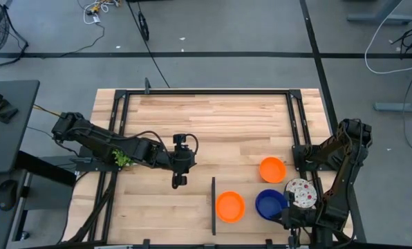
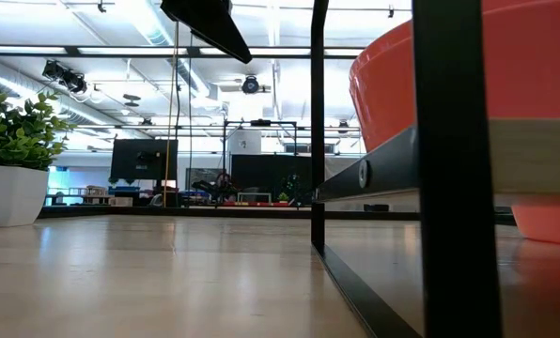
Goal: Pick & Place Mini bowls
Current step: Stack the blue bowl on the blue bowl on the shelf, then stack the orange bowl on the orange bowl on the shelf
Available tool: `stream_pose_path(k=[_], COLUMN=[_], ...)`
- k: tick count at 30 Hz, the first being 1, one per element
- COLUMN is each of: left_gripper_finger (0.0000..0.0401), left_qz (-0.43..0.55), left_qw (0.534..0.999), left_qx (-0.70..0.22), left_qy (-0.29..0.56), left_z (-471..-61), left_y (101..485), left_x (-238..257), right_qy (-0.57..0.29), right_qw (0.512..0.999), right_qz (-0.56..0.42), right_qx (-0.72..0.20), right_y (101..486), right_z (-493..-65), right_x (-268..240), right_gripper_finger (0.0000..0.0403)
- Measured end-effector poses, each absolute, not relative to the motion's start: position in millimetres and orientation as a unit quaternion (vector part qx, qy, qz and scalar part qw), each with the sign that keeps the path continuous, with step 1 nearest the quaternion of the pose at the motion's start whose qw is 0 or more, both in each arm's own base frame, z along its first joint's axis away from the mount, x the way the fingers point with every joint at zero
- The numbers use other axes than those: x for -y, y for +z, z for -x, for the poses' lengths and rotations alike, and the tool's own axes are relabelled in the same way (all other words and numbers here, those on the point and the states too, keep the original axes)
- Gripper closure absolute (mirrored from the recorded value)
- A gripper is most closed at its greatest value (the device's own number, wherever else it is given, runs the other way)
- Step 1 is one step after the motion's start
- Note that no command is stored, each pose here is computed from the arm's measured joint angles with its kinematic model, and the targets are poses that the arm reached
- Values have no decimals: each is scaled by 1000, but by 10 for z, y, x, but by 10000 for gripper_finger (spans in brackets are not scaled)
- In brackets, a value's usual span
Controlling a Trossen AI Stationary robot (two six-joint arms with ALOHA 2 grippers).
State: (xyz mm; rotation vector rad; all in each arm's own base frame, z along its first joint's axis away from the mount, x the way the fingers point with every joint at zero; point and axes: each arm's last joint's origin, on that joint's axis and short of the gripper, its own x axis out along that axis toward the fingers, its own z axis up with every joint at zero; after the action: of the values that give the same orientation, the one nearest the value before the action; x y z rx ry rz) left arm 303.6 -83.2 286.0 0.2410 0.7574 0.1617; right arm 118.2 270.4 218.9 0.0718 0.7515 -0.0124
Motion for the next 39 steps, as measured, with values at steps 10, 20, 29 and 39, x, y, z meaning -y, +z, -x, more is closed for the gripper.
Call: stream_pose_path(k=[10,20,29,39], left_gripper_finger=[232,232,232,232], left_qz=[-117,-116,-116,-140], left_qw=[919,919,920,916], left_qx=[-369,-369,-368,-374], left_qy=[79,78,72,39], left_z=[-3036,-3036,-3025,-2943], left_y=[2860,2859,2859,2846], left_x=[831,830,869,1067], right_qy=[-6,50,46,6], right_qw=[925,906,880,924], right_qz=[-44,-114,-101,-48], right_qx=[-377,-404,-462,-379], right_y=[2199,2502,2423,2483], right_z=[-1222,-1288,-1445,-1527], right_x=[-2686,-2551,-2458,-2388], right_gripper_finger=[282,266,381,398])
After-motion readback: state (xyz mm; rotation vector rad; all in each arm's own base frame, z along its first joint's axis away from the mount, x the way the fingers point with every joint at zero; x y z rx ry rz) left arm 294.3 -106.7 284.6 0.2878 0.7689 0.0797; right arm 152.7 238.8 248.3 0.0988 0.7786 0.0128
